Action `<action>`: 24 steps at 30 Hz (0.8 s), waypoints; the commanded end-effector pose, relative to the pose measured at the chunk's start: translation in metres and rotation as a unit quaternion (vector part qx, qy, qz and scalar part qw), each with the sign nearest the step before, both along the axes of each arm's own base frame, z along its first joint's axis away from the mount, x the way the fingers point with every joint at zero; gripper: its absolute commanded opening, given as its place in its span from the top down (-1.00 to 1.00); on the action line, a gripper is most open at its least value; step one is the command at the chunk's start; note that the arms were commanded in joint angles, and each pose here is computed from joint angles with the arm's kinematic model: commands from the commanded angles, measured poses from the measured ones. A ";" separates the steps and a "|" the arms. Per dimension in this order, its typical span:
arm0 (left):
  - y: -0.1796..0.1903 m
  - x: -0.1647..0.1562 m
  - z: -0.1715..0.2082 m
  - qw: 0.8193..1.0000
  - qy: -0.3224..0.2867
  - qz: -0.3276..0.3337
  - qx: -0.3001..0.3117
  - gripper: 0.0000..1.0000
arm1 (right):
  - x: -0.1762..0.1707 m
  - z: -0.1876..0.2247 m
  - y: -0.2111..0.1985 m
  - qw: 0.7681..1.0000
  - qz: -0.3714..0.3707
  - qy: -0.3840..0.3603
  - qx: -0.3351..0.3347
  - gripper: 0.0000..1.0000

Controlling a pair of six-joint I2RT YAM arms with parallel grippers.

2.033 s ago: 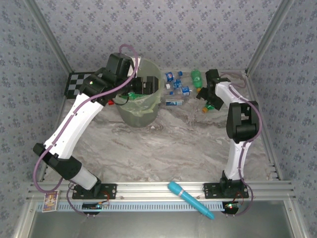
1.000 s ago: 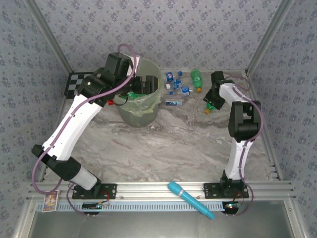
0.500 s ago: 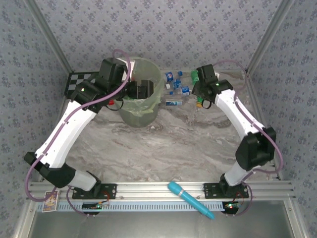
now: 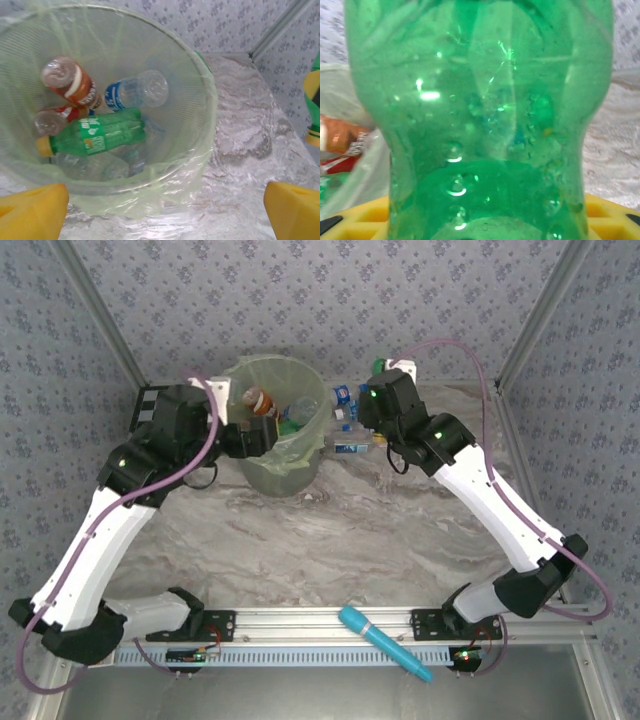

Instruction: Put the plastic bottles in the bin

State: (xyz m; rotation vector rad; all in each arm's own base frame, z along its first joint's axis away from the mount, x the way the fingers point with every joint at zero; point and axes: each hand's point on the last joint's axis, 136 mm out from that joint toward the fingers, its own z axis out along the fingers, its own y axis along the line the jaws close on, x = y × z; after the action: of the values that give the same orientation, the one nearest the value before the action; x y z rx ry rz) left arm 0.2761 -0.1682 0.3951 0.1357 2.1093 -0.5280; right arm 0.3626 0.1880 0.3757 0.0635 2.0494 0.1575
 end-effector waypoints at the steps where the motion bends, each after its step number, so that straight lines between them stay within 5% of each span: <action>1: 0.023 -0.003 0.019 0.998 -0.042 0.046 -0.016 -0.99 | 0.002 0.040 0.018 0.998 0.020 -0.059 -0.029 -0.01; 12: 0.053 -0.023 0.029 0.994 -0.065 0.088 -0.033 -1.00 | 0.006 0.080 0.113 0.975 0.152 -0.127 -0.097 0.02; 24: 0.081 -0.048 0.025 0.990 -0.066 0.121 -0.033 -0.99 | 0.021 0.043 0.192 0.935 0.262 -0.115 -0.209 0.03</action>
State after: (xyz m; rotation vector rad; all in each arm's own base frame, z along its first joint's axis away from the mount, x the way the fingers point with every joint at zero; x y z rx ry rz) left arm 0.2339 -0.0985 0.4183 -0.0772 1.9534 -0.4495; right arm 0.3837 0.3678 0.4260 -0.6071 1.8073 0.1056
